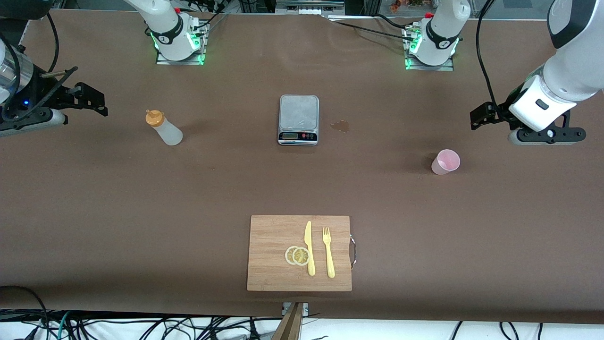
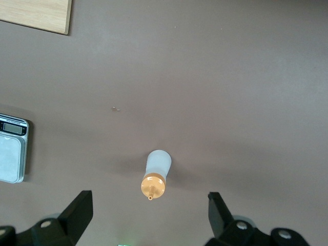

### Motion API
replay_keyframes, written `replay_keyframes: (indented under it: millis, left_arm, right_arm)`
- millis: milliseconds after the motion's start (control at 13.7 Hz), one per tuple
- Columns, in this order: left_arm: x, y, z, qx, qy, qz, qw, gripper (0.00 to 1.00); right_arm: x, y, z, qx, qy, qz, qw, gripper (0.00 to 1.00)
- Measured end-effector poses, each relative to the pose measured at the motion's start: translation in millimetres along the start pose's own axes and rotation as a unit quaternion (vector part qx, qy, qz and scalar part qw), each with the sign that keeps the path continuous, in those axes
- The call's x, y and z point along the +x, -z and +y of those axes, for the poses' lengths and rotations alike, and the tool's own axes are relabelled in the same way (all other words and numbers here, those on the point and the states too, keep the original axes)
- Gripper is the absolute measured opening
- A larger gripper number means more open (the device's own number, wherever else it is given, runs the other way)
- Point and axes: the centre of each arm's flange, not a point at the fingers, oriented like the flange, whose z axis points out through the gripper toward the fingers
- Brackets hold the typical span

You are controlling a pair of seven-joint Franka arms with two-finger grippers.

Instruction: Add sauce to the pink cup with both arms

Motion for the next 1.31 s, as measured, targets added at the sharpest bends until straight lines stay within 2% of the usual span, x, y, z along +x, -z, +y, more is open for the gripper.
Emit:
replay_keyframes:
  millis: [292, 511, 730, 1022, 1314]
  left_arm:
    - [2.0, -4.7, 0.1, 0.001, 0.000, -0.006, 1.000, 1.00]
    - [5.8, -25.7, -6.8, 0.005, 0.006, -0.045, 0.999, 1.00]
    - [25.9, -66.2, -34.4, 0.003, -0.001, -0.080, 0.997, 1.00]
    - [48.0, -143.7, -63.8, 0.013, -0.056, -0.062, 0.996, 1.00]
    - [30.9, -241.3, -80.9, 0.007, -0.086, -0.045, 0.995, 1.00]
  right_arm:
    - [0.1, -0.7, 0.1, 0.000, 0.000, -0.001, 1.000, 1.00]
    - [-0.2, -0.8, 0.8, 0.000, -0.001, -0.002, 1.000, 1.00]
    - [-0.9, -1.3, 1.2, 0.001, -0.001, -0.004, 1.000, 1.00]
    - [-0.7, -1.8, -0.6, 0.001, 0.000, -0.005, 1.000, 1.00]
    - [-0.3, -2.4, -1.5, 0.001, 0.001, -0.006, 1.000, 1.00]
